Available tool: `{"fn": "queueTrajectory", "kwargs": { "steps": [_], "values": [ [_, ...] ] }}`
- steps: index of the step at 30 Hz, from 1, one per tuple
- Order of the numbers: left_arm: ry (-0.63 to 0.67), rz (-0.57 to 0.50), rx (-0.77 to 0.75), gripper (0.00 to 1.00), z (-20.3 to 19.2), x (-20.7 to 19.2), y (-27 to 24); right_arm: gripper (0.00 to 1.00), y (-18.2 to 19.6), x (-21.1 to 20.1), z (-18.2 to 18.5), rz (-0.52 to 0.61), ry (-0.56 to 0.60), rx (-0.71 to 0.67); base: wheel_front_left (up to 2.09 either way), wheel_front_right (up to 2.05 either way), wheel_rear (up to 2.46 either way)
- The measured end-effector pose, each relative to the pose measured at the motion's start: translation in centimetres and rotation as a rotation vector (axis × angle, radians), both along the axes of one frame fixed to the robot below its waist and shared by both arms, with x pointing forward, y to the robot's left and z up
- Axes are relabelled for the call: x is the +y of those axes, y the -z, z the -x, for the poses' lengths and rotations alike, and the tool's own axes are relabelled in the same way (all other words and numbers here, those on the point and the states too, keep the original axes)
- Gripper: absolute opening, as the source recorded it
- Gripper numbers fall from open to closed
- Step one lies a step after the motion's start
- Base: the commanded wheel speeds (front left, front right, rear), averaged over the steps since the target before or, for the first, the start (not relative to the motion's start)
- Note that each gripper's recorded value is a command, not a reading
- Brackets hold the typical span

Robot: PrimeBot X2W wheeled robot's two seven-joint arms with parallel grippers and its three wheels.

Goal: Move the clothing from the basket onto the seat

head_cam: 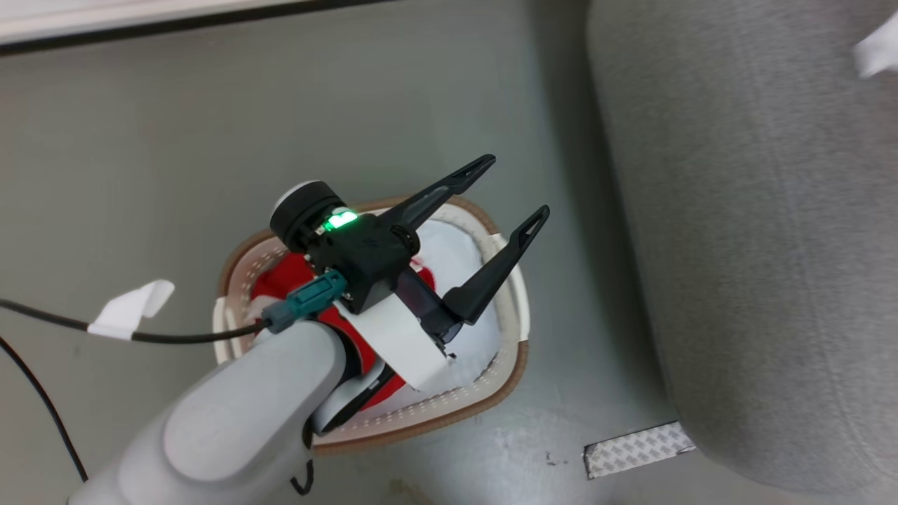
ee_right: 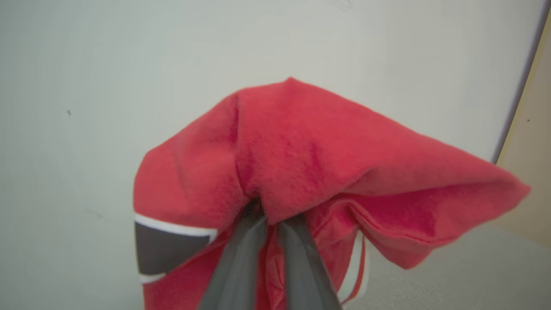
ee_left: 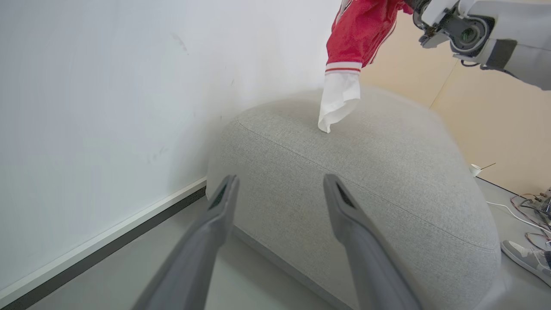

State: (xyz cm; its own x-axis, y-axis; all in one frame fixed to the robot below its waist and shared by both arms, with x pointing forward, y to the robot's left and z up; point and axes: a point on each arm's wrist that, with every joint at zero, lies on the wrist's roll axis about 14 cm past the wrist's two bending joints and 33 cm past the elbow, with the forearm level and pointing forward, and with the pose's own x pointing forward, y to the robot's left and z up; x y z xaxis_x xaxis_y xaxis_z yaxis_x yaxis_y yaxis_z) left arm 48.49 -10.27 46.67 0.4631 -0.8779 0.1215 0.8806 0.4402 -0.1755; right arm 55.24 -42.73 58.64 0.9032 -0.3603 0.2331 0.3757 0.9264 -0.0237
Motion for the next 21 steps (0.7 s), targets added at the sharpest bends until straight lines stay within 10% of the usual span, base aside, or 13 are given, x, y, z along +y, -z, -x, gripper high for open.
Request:
{"fn": "queueTrajectory", "kwargs": {
  "steps": [12, 13, 15, 16, 21],
  "values": [
    [-0.066, -0.074, 0.095, 1.0, 0.0, 2.9, 4.4, 0.0, 11.9, -2.9, 0.0, -0.138, 0.198, 0.279, 0.0, 0.0, 0.0],
    [-0.069, -0.077, 0.094, 1.0, 0.0, 3.0, 4.3, 0.05, 12.6, -3.0, 0.5, -0.153, 0.213, 0.295, 0.0, 0.0, 0.0],
    [-0.072, -0.091, 0.094, 1.0, 0.1, 3.3, 4.4, 0.5, 13.7, -3.6, 2.0, -0.155, 0.248, 0.328, 0.0, 0.0, 0.0],
    [-0.076, -0.097, 0.093, 1.0, 0.1, 3.4, 4.5, 0.94, 14.2, -3.8, 2.7, -0.159, 0.263, 0.337, 0.0, 0.0, 0.0],
    [-0.083, -0.106, 0.08, 1.0, 0.0, 3.5, 3.7, 1.0, 16.1, -2.0, 4.5, -0.201, 0.27, 0.375, 0.0, 0.0, 0.0]
  ]
}}
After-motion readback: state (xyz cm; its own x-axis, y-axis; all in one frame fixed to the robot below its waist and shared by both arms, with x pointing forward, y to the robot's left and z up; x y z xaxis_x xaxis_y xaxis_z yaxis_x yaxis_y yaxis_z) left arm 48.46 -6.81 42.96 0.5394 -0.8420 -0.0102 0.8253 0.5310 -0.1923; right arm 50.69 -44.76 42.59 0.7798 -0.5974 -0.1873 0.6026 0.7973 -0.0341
